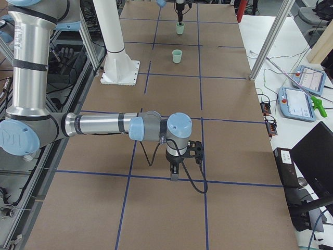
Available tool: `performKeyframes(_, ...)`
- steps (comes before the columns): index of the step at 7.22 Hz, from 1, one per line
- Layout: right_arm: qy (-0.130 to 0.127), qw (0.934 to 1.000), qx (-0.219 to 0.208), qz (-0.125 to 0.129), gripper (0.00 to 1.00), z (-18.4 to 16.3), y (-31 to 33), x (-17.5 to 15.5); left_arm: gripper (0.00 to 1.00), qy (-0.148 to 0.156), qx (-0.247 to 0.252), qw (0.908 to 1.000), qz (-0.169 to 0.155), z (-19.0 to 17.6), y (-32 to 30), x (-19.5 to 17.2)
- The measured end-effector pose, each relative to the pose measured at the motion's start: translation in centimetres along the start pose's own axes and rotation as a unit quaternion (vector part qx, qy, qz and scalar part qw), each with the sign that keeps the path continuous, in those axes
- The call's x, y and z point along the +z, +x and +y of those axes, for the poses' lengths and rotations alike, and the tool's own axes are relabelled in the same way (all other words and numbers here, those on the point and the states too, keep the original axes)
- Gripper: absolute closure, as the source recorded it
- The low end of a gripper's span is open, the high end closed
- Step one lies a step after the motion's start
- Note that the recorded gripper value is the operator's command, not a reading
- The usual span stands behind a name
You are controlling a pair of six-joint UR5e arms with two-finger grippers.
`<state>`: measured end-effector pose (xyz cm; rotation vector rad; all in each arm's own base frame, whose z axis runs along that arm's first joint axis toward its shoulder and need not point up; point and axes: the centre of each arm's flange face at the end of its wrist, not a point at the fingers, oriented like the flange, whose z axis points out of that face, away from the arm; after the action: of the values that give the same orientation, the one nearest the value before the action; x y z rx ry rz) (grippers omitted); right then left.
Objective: Stack cups
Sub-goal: 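Lower the left gripper onto the outer pale green cup and grasp it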
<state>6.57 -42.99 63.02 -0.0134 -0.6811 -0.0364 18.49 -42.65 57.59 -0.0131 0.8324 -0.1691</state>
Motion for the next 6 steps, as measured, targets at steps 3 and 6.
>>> performKeyframes(3,0.0,1.0,0.0,0.0,0.0,0.0,0.0,0.0,1.0,-0.001,-0.001,1.0,0.001,0.0,0.1,-0.2)
performKeyframes(6,0.0,1.0,0.0,0.0,0.0,0.0,0.0,0.0,1.0,0.0,-0.01,1.0,0.0,0.0,4.4,-4.6)
